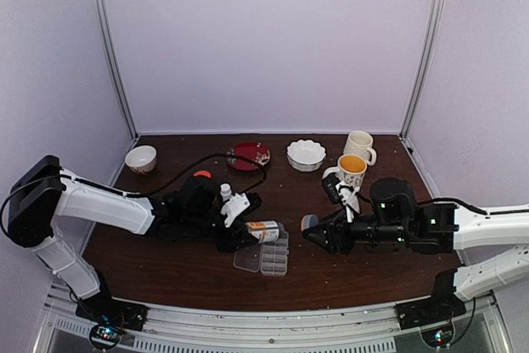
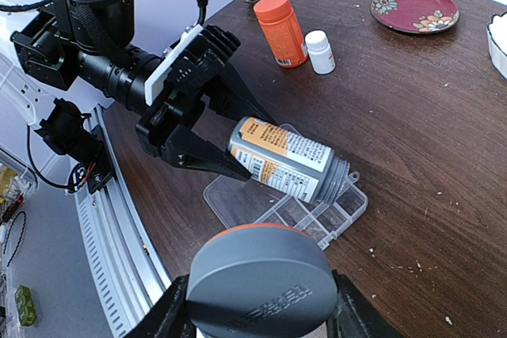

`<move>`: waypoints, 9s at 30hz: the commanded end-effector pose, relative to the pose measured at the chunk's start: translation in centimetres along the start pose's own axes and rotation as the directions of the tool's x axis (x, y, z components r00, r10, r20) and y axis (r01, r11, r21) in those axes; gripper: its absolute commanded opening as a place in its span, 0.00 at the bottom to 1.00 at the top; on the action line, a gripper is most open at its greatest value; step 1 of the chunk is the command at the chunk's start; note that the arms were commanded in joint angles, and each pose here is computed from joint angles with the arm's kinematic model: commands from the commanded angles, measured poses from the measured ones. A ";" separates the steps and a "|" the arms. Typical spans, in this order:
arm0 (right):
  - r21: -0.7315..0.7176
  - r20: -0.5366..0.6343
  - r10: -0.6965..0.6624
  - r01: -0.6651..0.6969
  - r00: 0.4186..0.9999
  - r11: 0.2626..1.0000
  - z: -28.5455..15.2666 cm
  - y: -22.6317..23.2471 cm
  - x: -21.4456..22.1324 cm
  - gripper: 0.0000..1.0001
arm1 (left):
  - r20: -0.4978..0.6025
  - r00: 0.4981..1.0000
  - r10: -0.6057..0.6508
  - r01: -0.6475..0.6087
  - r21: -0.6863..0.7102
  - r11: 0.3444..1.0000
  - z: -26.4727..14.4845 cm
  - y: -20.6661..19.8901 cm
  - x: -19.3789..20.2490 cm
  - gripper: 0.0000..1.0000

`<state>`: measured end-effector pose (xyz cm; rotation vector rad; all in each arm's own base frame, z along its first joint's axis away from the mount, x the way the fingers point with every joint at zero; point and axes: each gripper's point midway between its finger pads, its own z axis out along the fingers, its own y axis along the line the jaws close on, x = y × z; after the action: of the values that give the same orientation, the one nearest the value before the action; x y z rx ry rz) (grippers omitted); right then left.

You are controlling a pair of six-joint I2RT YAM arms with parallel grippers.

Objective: Sort the pills into containers
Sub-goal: Pour the pill into the compartment of the pill container.

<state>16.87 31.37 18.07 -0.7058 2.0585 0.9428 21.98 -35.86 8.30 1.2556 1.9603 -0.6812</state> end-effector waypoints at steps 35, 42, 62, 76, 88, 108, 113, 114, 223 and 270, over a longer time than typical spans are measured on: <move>-0.007 0.014 0.009 -0.009 1.000 1.000 -0.1 0.4 -1.0 0.00 | 0.118 0.993 0.005 -0.004 -0.016 1.000 0.2 -0.6 -3.1 0.00; -0.008 0.012 0.007 -0.006 1.000 1.000 -0.1 0.4 -1.0 0.00 | 0.133 0.991 0.005 -0.002 -0.021 1.000 -0.1 -0.7 -3.4 0.00; -0.011 0.014 0.003 -0.003 1.000 1.000 0.0 0.5 -1.3 0.00 | 0.000 1.000 0.018 -0.018 -0.030 0.999 0.6 -0.5 -2.1 0.00; -0.009 0.013 0.005 -0.005 1.000 1.000 0.0 0.5 -1.2 0.00 | 0.060 0.998 -0.001 0.003 -0.030 1.000 0.4 -0.6 -1.8 0.00; -0.010 0.012 0.011 -0.011 1.000 1.000 -0.2 0.4 -1.0 0.00 | 0.060 0.998 -0.006 0.006 0.000 1.000 0.1 -1.1 -2.6 0.00; -0.010 0.012 0.010 -0.009 1.000 1.000 -0.2 0.5 -1.1 0.00 | 0.125 0.992 0.004 0.004 -0.068 0.998 -2.4 -0.3 -2.0 0.00; -0.017 0.009 0.014 -0.014 1.000 1.000 0.0 0.6 -1.0 0.00 | 0.106 0.994 -0.014 0.022 -0.077 0.997 -2.5 0.3 -1.2 0.00; -0.017 0.008 0.014 -0.014 1.000 1.000 0.0 0.6 -1.0 0.00 | 0.106 0.994 -0.015 0.023 -0.078 0.997 -2.5 0.3 -1.2 0.00; -0.009 -0.008 0.016 -0.017 1.000 1.000 0.5 0.4 -0.7 0.00 | -0.014 0.995 -0.098 0.097 -0.057 0.994 -1.1 0.1 -1.6 0.00; -0.005 0.001 0.008 -0.008 1.000 1.000 0.2 0.2 -0.9 0.00 | -0.040 0.995 -0.092 0.086 -0.123 0.989 -2.2 0.4 -2.8 0.00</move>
<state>17.05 31.75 17.97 -0.7136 2.0831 0.9450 21.90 -34.73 8.90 1.1490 2.1436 -0.5583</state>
